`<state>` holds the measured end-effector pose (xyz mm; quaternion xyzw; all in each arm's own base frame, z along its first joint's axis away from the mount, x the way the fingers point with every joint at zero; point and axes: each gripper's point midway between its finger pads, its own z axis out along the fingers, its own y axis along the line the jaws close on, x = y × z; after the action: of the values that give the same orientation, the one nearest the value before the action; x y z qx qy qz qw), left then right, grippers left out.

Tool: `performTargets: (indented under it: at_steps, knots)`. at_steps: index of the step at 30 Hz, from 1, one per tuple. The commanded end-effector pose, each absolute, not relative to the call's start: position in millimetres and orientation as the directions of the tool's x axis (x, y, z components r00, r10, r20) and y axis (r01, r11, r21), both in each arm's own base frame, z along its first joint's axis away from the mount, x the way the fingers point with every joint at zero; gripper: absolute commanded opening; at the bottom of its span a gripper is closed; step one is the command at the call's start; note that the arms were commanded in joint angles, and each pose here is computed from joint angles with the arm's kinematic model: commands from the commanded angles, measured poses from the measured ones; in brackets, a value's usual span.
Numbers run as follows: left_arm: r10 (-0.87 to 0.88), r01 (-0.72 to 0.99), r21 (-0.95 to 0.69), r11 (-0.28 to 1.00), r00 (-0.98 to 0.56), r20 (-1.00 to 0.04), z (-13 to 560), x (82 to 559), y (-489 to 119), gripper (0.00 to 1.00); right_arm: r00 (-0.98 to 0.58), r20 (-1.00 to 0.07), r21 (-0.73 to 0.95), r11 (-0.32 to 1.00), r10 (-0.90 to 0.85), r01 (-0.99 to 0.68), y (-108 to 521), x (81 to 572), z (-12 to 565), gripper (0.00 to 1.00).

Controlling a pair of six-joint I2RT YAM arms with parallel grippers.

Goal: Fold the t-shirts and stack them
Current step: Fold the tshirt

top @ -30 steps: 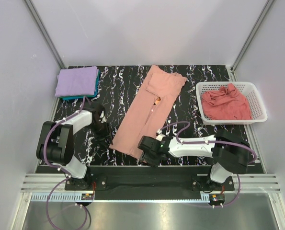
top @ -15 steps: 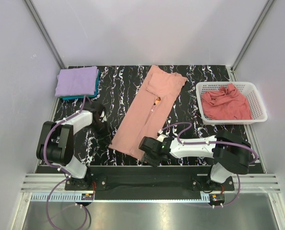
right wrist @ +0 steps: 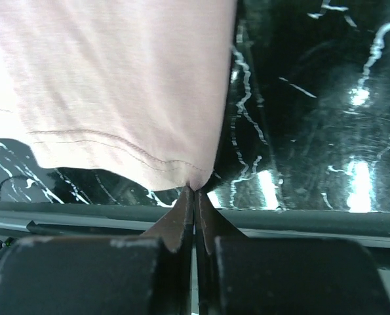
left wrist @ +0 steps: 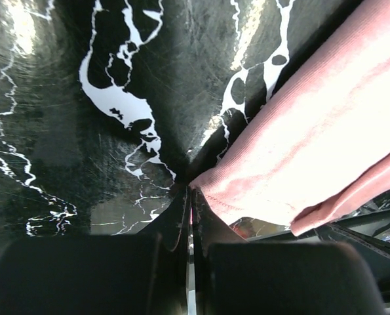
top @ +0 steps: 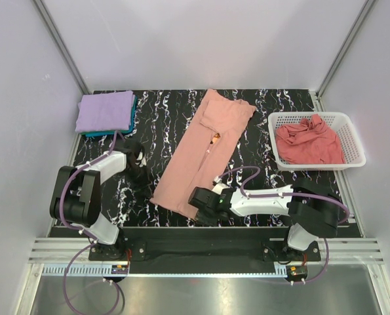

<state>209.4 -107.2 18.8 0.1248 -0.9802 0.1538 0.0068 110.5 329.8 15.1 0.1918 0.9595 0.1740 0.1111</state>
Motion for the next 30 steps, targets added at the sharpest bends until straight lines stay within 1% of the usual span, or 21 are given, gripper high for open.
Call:
performTargets:
  at_steps: [1, 4, 8, 12, 14, 15, 17, 19, 21, 25, 26, 28, 29, 30]
  knots:
    - [-0.248, -0.242, -0.358, 0.902, -0.968, 0.029, 34, 219, -118, 0.00, -0.898, -0.201, 0.382, 0.876, 0.391, 0.295, 335, 119, 25, 0.00]
    - [-0.283, -0.288, -0.325, 0.901, -0.957, 0.065, 37, 218, -115, 0.00, -0.892, -0.215, 0.393, 0.871, 0.398, 0.294, 332, 120, 35, 0.00]
    - [-0.341, -0.345, -0.316, 0.884, -0.937, 0.068, 47, 225, -115, 0.00, -0.886, -0.244, 0.384, 0.879, 0.394, 0.284, 322, 122, 49, 0.00]
    - [-0.364, -0.360, -0.352, 0.864, -0.930, 0.057, 59, 238, -122, 0.00, -0.886, -0.267, 0.406, 0.878, 0.380, 0.254, 324, 126, 60, 0.00]
    - [-0.384, -0.380, -0.370, 0.848, -0.921, 0.068, 65, 244, -126, 0.00, -0.885, -0.284, 0.403, 0.883, 0.370, 0.240, 322, 131, 63, 0.00]
    - [-0.389, -0.379, -0.383, 0.842, -0.920, 0.055, 71, 251, -128, 0.00, -0.883, -0.288, 0.410, 0.881, 0.372, 0.237, 322, 133, 68, 0.00]
    - [-0.406, -0.393, -0.392, 0.832, -0.912, 0.054, 76, 257, -131, 0.00, -0.882, -0.310, 0.394, 0.893, 0.354, 0.219, 317, 139, 70, 0.00]
    - [-0.419, -0.399, -0.392, 0.829, -0.907, 0.039, 81, 268, -130, 0.00, -0.876, -0.325, 0.380, 0.897, 0.357, 0.225, 309, 151, 75, 0.00]
    - [-0.431, -0.419, -0.380, 0.825, -0.900, 0.058, 77, 273, -130, 0.00, -0.861, -0.337, 0.376, 0.893, 0.381, 0.248, 301, 166, 81, 0.00]
    - [-0.472, -0.465, -0.405, 0.788, -0.877, 0.088, 81, 293, -137, 0.00, -0.854, -0.354, 0.377, 0.894, 0.381, 0.243, 284, 190, 90, 0.00]
    - [-0.476, -0.458, -0.423, 0.782, -0.877, 0.071, 89, 304, -140, 0.00, -0.852, -0.359, 0.378, 0.894, 0.382, 0.241, 281, 196, 93, 0.00]
    - [-0.499, -0.480, -0.427, 0.766, -0.863, 0.075, 90, 318, -143, 0.00, -0.849, -0.386, 0.369, 0.904, 0.360, 0.215, 273, 210, 100, 0.00]
    - [-0.505, -0.471, -0.448, 0.760, -0.862, 0.050, 100, 331, -146, 0.00, -0.849, -0.393, 0.368, 0.906, 0.354, 0.208, 272, 216, 104, 0.00]
    - [-0.509, -0.481, -0.443, 0.757, -0.859, 0.064, 96, 337, -147, 0.00, -0.850, -0.394, 0.363, 0.909, 0.349, 0.205, 269, 220, 105, 0.00]
